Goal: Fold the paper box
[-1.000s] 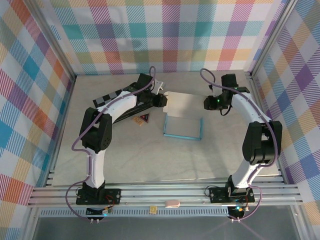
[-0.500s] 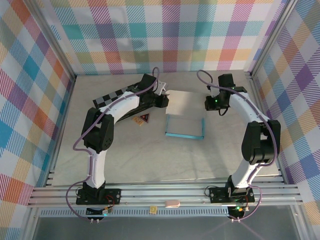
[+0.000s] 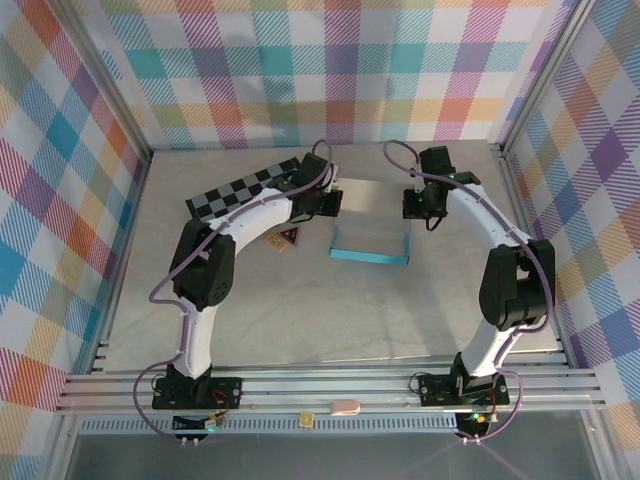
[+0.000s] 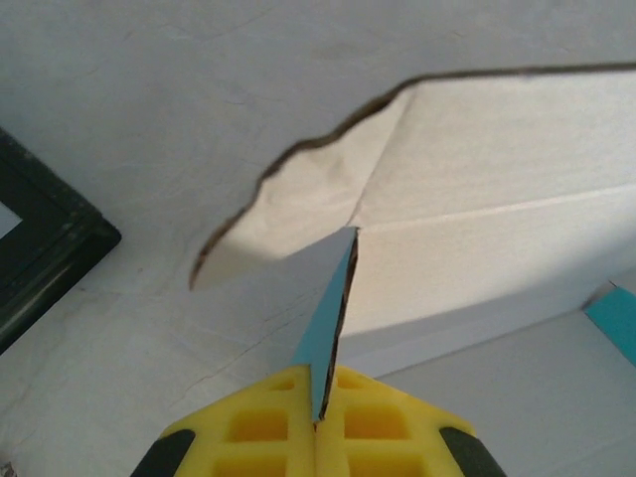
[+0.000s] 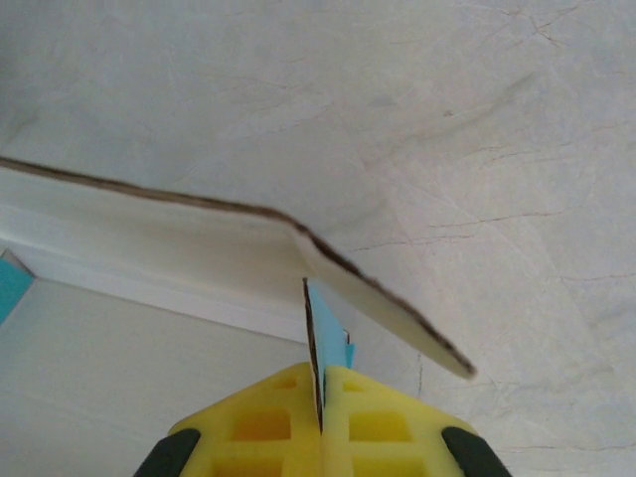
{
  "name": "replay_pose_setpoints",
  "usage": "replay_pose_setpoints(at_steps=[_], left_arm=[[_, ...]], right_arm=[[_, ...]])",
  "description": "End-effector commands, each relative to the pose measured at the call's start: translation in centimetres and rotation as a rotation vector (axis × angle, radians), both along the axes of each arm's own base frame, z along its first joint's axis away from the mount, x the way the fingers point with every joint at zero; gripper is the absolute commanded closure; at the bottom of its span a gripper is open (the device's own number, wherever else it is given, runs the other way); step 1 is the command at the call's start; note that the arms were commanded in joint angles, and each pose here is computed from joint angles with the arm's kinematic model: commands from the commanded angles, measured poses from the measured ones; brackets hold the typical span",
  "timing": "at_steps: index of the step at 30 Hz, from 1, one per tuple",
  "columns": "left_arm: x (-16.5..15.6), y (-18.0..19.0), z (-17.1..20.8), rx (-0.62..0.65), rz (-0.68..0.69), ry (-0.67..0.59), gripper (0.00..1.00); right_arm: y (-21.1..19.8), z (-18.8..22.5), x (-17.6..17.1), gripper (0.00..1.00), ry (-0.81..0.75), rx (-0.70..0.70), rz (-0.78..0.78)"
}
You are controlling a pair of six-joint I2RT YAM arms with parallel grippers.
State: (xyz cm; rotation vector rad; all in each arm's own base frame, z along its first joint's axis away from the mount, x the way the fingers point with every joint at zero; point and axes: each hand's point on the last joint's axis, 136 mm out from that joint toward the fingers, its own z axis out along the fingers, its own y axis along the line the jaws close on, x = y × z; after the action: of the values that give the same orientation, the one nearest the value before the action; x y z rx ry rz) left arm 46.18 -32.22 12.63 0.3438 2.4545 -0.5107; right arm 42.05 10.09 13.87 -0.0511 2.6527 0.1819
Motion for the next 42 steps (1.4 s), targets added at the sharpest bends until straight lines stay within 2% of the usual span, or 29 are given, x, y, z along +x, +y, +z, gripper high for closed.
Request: replay_pose_setpoints(at_steps=[1,6,12,22,29,42], left_arm=[[0.5,0.6,2.6,-0.02,0.133,-0.042,1.0],[1.6,0.8,3.9,-0.045,0.164,-0.095,1.0],[3.6,0.8,6.0,-0.15,0.211,-0.168,1.0],[5.6,0.8,5.1,-0.329,0.219,-0.278,1.0],[4.8,0.6,5.7,-0.445,0.213,-0.338,1.0],[2.1,0.8,3.5,-0.49,0.198,-0.289,1.0]], right_arm=[[2.0,3.3,1.9,1.0,-0.108,0.095,-0.096],[3.4,4.5,3.1,1.0,-0.182,0.137,-0.127],[4.1,5.4,4.6,1.0,-0.268,0.196,-0.156],[5.2,2.5,5.9,1.0,-0.325,0.256,-0.137],[5.2,1.8,5.3,1.0,-0.362,0.281,-0.122],[4.8,-1.0,2.6,1.0,-0.33,0.285,-0.12]])
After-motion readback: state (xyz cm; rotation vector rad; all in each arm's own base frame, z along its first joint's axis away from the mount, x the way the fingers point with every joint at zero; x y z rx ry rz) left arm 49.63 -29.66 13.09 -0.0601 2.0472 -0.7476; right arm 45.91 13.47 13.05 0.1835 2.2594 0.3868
